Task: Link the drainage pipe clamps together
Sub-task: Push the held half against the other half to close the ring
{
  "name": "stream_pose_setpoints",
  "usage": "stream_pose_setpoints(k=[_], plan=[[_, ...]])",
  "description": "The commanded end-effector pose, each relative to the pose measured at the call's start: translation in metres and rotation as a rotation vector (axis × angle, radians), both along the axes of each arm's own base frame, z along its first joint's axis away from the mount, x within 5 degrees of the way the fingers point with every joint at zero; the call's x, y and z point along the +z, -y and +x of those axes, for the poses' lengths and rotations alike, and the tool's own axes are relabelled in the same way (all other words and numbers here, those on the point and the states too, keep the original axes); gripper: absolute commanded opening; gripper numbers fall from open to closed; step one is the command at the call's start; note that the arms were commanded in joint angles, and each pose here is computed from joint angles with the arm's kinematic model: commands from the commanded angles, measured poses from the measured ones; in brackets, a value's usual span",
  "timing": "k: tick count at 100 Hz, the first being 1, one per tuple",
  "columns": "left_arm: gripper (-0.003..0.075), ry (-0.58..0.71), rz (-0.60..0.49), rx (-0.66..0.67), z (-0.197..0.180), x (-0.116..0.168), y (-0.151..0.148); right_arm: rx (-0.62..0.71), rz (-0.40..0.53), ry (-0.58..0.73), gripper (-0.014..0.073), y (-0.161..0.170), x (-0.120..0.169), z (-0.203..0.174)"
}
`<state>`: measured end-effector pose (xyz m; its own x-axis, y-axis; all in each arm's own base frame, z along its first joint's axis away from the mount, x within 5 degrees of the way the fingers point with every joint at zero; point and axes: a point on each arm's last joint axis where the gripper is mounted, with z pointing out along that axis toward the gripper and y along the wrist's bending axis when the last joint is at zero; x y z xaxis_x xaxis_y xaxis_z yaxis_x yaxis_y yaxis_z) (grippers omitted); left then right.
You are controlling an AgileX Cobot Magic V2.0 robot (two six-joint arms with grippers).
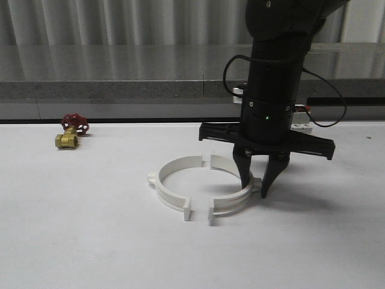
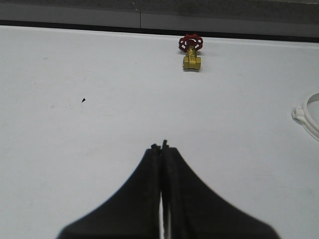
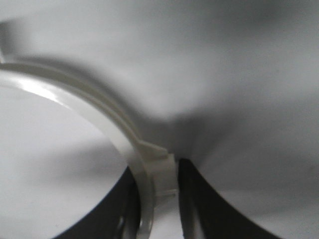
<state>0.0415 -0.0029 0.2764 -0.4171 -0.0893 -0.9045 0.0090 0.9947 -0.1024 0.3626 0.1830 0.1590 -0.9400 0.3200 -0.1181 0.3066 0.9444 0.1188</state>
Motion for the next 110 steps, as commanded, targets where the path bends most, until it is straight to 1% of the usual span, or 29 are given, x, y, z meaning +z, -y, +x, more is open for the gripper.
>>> stream_pose_setpoints(k=[1, 52, 56, 61, 66, 71, 73, 78, 85, 90, 101, 110], plan=[[-0.0020, 0.083, -0.015, 0.002, 0.002, 0.013, 0.000, -0.001, 0.044, 0.094, 0.0036, -0.004, 0.030, 0.003], [-0.0020, 0.083, -0.015, 0.002, 0.002, 0.013, 0.000, -0.001, 0.067, 0.098, 0.0046, -0.012, 0.024, 0.004], [-0.0020, 0.083, -0.015, 0.002, 0.002, 0.013, 0.000, -0.001, 0.070, 0.102, 0.0070, -0.012, 0.024, 0.005], [-0.0020, 0.083, -0.015, 0.002, 0.002, 0.013, 0.000, -0.001, 0.075, 0.112, 0.0124, -0.012, 0.024, 0.005], [-0.0020, 0.083, -0.015, 0.002, 0.002, 0.013, 0.000, -0.001, 0.078, 0.117, 0.0201, -0.013, 0.024, 0.006], [-0.0020, 0.083, -0.015, 0.002, 0.002, 0.013, 0.000, -0.003, 0.083, 0.119, 0.0302, -0.013, 0.025, 0.006], [-0.0020, 0.083, -0.015, 0.002, 0.002, 0.013, 0.000, -0.004, 0.085, 0.121, 0.0328, -0.013, 0.025, 0.006], [-0.0020, 0.083, -0.015, 0.002, 0.002, 0.013, 0.000, -0.006, 0.090, 0.123, 0.0424, -0.014, 0.025, 0.006], [-0.0020, 0.083, -0.015, 0.002, 0.002, 0.013, 0.000, -0.008, 0.094, 0.122, 0.0501, -0.014, 0.025, 0.006], [-0.0020, 0.083, -0.015, 0.002, 0.002, 0.013, 0.000, -0.008, 0.091, 0.118, 0.0521, -0.014, 0.025, 0.006], [-0.0020, 0.083, -0.015, 0.002, 0.002, 0.013, 0.000, -0.001, 0.092, 0.130, 0.0521, -0.013, 0.031, 0.005], [-0.0020, 0.083, -0.015, 0.002, 0.002, 0.013, 0.000, 0.045, 0.075, 0.142, 0.0521, -0.011, 0.040, 0.002]])
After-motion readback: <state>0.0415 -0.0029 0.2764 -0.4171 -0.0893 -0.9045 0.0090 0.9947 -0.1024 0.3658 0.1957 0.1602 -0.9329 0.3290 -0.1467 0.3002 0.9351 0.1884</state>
